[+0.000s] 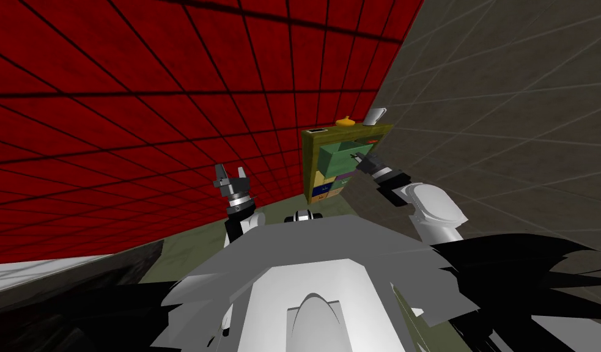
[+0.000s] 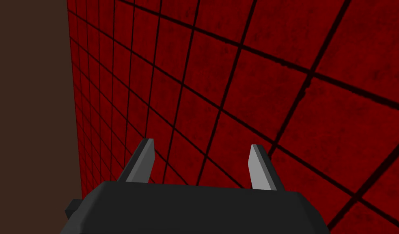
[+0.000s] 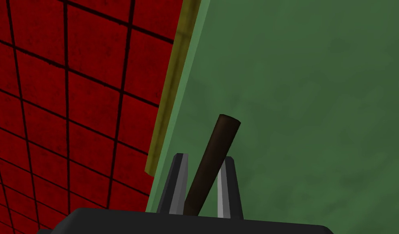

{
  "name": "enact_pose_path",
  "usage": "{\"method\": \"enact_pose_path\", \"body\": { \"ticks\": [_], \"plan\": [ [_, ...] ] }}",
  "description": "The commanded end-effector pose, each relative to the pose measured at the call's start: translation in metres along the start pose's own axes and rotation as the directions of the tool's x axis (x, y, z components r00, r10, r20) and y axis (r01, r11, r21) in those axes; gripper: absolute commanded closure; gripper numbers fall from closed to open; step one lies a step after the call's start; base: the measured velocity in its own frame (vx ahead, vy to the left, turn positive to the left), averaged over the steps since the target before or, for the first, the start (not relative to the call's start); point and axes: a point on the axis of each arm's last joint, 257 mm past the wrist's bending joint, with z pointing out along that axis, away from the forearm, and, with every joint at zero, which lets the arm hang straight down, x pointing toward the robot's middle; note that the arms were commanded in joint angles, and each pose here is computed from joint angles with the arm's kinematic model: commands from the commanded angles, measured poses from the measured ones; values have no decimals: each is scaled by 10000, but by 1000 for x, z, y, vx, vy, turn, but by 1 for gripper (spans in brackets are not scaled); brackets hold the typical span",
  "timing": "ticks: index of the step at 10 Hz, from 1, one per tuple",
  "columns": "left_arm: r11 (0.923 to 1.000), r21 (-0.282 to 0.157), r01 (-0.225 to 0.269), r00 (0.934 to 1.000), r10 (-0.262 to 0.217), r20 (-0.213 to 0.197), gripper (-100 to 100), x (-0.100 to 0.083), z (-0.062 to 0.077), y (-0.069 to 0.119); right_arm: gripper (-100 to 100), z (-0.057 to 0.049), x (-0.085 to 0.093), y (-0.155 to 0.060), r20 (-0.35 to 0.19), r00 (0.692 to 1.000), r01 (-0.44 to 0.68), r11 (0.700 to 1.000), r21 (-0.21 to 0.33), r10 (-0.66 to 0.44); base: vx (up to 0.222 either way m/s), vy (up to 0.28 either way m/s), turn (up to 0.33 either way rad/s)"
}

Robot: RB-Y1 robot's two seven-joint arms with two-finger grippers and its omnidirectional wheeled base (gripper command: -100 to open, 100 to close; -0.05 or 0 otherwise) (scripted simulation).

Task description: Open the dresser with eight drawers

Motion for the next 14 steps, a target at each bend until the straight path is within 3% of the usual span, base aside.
{"method": "enact_pose_path", "body": {
  "ticks": [1,7,8,9,14],
  "plan": [
    [10000,0,0,10000,0,0,0,0,0,0,-100,0,4,-10,147,9999,-33,10000,29,33,-57,1,-77],
    [10000,-1,-1,10000,1,1,0,0,0,0,-100,5,21,-53,585,9982,-114,9998,142,106,50,59,-74],
    [10000,-1,-1,10000,1,1,0,0,0,0,-100,3,19,-43,574,9982,-163,9999,-3,163,20,13,-12],
    [10000,-1,-1,10000,1,0,0,0,0,0,0,2,20,-42,578,9981,-200,9998,-38,202,10,-1,0],
    [10000,-1,-1,10000,1,0,0,0,0,0,0,1,20,-35,556,9981,-268,9995,-190,278,0,0,0]
  ]
}}
